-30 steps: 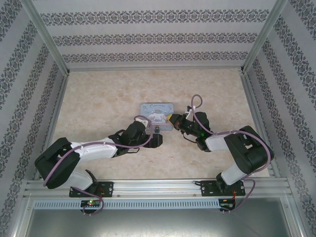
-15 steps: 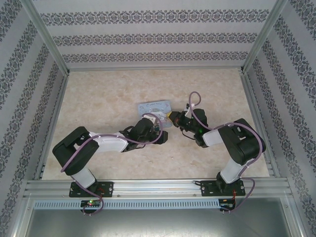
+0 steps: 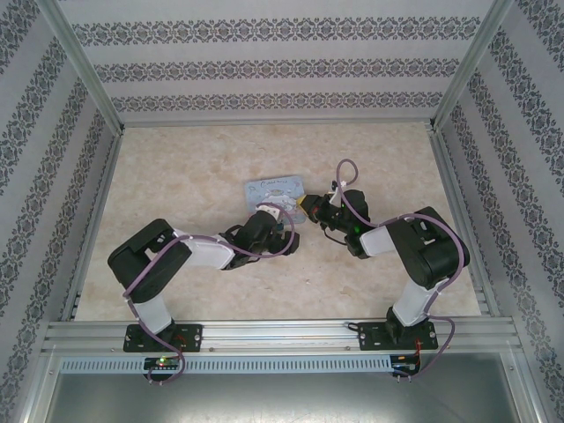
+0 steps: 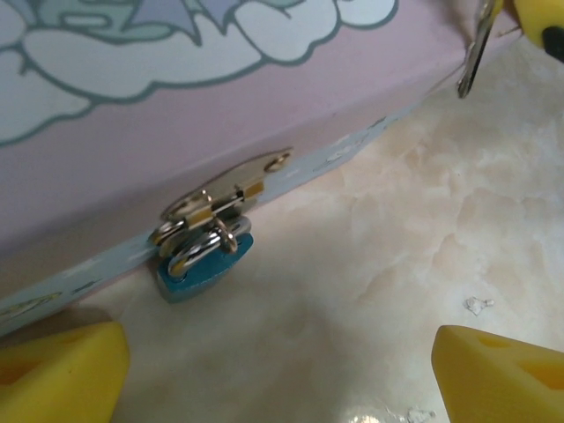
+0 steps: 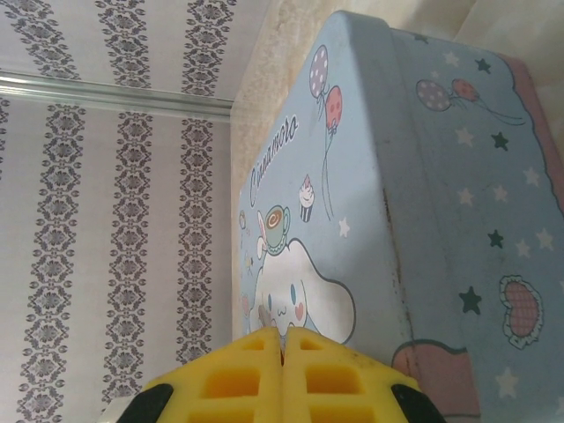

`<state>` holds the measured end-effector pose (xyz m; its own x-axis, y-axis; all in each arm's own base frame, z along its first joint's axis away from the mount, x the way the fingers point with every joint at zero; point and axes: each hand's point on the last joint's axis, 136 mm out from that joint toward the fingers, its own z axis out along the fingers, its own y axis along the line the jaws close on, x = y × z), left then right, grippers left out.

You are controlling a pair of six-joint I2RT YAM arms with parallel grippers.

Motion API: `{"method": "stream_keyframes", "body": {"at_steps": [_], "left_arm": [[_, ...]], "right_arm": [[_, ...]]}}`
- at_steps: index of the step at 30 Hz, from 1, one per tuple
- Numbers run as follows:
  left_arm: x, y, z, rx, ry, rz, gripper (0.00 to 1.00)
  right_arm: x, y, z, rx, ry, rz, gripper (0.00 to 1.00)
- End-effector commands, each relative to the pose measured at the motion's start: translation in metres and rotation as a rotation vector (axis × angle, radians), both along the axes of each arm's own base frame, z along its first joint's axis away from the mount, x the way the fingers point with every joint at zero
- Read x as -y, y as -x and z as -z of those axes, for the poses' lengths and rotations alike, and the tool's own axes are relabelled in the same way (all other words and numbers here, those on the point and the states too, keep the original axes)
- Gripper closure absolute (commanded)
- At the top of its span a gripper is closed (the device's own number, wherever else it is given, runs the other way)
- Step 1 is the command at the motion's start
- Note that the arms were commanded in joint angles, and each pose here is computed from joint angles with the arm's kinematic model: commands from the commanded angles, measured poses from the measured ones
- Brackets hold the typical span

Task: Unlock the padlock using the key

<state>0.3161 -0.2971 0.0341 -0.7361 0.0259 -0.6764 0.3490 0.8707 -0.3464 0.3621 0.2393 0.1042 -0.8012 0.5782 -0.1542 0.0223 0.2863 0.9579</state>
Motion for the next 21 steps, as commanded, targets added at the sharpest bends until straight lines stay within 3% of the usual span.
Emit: {"method": "stream_keyframes", "body": {"at_steps": [1,10,21], "left_arm": [[0.001,-0.016,0.003,0.074,-0.02,-0.003,0.11],[0.018,-0.03,0.003,0.091,0.009,0.006,0.12],[0.022,-0.039,-0.03,0.069,0.275,-0.081,0.11]], "right_arm": [[0.001,-0.004,0.005,-0.002,0.008,0.0,1.0],[0.001,-0.003,0.01,-0.015,0.013,-0.002,1.0],[0.0,-0.004,0.015,-0.021,0.018,-0.006,1.0]]}}
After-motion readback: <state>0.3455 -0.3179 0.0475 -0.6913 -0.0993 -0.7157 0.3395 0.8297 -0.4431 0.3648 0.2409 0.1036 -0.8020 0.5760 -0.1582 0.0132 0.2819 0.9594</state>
